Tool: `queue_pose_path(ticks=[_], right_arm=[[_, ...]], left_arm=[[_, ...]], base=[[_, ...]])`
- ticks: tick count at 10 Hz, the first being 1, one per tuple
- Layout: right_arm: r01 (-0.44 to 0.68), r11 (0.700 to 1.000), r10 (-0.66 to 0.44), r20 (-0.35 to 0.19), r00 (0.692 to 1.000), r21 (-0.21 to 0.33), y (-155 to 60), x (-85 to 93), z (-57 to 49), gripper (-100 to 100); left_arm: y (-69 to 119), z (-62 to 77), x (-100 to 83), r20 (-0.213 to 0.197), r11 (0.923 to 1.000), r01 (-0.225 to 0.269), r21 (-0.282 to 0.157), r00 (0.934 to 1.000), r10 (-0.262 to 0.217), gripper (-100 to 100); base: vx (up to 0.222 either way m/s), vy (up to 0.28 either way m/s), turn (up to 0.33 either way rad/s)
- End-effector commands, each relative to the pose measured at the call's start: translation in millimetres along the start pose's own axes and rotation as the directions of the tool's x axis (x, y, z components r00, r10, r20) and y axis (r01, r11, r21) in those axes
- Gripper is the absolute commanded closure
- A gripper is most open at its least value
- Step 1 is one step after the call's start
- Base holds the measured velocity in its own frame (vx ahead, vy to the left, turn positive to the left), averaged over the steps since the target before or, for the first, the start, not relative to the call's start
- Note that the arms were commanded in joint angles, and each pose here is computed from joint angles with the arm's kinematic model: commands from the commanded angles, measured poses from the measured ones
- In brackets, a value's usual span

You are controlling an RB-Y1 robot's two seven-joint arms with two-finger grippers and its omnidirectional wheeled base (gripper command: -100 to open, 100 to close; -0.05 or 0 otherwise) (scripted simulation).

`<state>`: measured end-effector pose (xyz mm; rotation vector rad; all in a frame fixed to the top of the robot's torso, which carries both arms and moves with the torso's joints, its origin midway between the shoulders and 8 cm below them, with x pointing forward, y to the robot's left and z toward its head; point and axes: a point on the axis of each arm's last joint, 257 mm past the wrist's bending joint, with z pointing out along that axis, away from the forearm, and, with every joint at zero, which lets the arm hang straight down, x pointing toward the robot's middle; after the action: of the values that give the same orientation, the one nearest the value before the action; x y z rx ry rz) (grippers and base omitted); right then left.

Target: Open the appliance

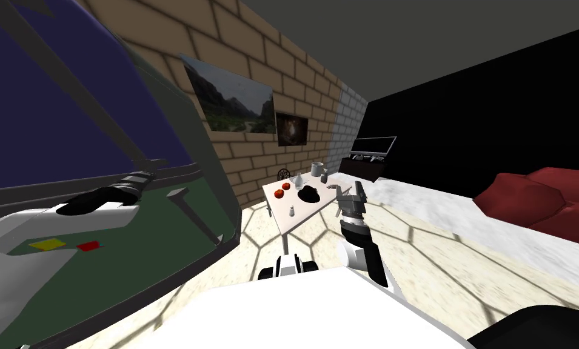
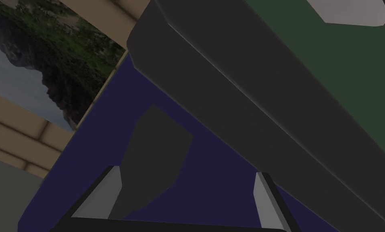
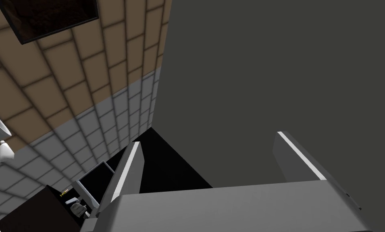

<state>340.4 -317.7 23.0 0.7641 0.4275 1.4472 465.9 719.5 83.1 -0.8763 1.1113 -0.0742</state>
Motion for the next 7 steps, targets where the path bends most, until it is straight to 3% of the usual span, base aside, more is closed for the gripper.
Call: queue_pose_path(ticks=[1, 2, 4, 5, 7], right_arm=[[0.000, 1.000, 0.000, 0.000, 1.000, 0.000, 0.0, 0.0, 0.0, 0], [0.000, 1.000, 0.000, 0.000, 1.000, 0.000, 0.0, 0.0, 0.0, 0], [0.000, 1.000, 0.000, 0.000, 1.000, 0.000, 0.0, 0.0, 0.0, 0], [0.000, 1.000, 0.000, 0.000, 1.000, 0.000, 0.0, 0.0, 0.0, 0], [0.000, 1.000, 0.000, 0.000, 1.000, 0.000, 0.0, 0.0, 0.1, 0]], left_arm=[[8.7, 8.1, -30.2, 0.037, 0.9987, -0.004, -0.051, 0.9993, 0.005, -100], [11.8, 10.8, -45.1, 0.054, 0.9974, -0.003, -0.072, 0.9985, 0.007, -100], [8.2, 10.7, -37.6, 0.046, 0.9981, -0.003, -0.062, 0.9989, 0.006, -100], [8.1, 10.7, -37.4, 0.046, 0.9981, -0.003, -0.061, 0.9989, 0.006, 100], [-17.8, 8.8, -22.2, 0.009, 1.0000, 0.003, -0.006, 1.0000, -0.003, 100]], base=[[0.022, -0.017, -0.119], [0.022, -0.019, -0.167], [0.005, -0.004, -0.019], [0.000, 0.000, 0.000], [-0.234, 0.068, -0.049]])
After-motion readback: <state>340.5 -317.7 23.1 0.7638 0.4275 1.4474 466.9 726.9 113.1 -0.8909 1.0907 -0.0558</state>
